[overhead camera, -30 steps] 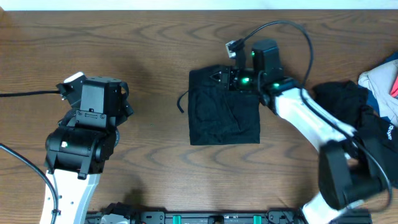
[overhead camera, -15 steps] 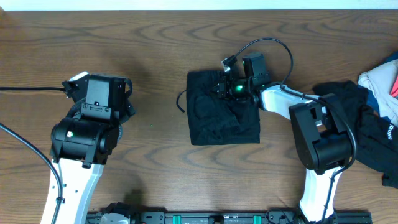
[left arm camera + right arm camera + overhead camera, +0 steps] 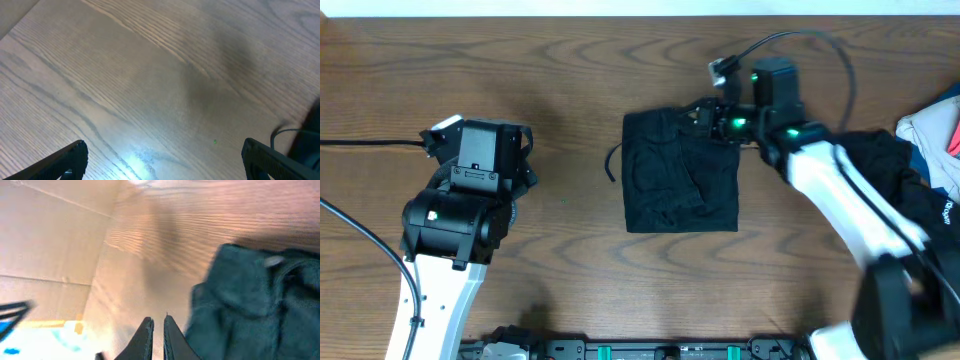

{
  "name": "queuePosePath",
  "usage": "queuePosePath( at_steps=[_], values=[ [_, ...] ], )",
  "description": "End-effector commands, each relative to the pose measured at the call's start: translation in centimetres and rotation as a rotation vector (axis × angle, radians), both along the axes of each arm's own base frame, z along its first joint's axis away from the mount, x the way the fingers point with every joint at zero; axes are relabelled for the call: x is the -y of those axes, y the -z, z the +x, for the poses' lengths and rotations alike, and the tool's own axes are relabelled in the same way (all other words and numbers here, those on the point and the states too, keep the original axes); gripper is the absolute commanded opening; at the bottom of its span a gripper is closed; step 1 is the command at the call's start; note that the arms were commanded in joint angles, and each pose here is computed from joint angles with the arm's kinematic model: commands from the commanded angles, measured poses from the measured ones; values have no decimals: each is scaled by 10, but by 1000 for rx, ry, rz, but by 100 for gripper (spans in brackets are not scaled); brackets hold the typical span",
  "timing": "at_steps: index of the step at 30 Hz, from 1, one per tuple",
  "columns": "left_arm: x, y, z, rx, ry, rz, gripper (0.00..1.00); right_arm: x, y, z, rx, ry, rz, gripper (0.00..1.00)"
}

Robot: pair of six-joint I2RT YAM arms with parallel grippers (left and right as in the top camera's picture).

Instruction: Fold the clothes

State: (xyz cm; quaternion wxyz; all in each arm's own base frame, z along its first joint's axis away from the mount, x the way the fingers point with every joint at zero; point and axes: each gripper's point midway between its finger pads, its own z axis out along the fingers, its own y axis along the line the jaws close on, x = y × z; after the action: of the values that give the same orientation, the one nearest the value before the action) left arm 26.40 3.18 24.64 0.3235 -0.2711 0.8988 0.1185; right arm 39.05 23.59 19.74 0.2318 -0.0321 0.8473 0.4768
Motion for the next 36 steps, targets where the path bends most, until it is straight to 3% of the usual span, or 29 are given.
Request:
queuePosePath(
  at_steps=[1,7,11,17,22,28,33,36],
  values=[
    [-3,2,-1,-1,-22,1,98,-2,-13,-22,-29,-4,-17,8],
    [-3,2,-1,-1,-22,1,98,-17,32,-69,-224,-65,-129,4],
    [-3,2,-1,-2,-22,1,98,-17,82,-84,-302,-37,-229,4],
    [-3,2,-1,-2,-22,1,98,-1,163,-109,-545,71,-272,3],
    [-3,2,-1,-2,-22,1,98,7,196,-117,-642,78,-238,3],
    [-3,2,-1,-3,-21,1,98,-4,175,-114,-611,0,-132,1],
    [-3,2,-1,-3,-22,1,98,-20,100,-86,-359,-54,11,3],
    [-3,2,-1,-2,-22,1,98,-23,37,-70,-152,-75,102,9]
  ],
)
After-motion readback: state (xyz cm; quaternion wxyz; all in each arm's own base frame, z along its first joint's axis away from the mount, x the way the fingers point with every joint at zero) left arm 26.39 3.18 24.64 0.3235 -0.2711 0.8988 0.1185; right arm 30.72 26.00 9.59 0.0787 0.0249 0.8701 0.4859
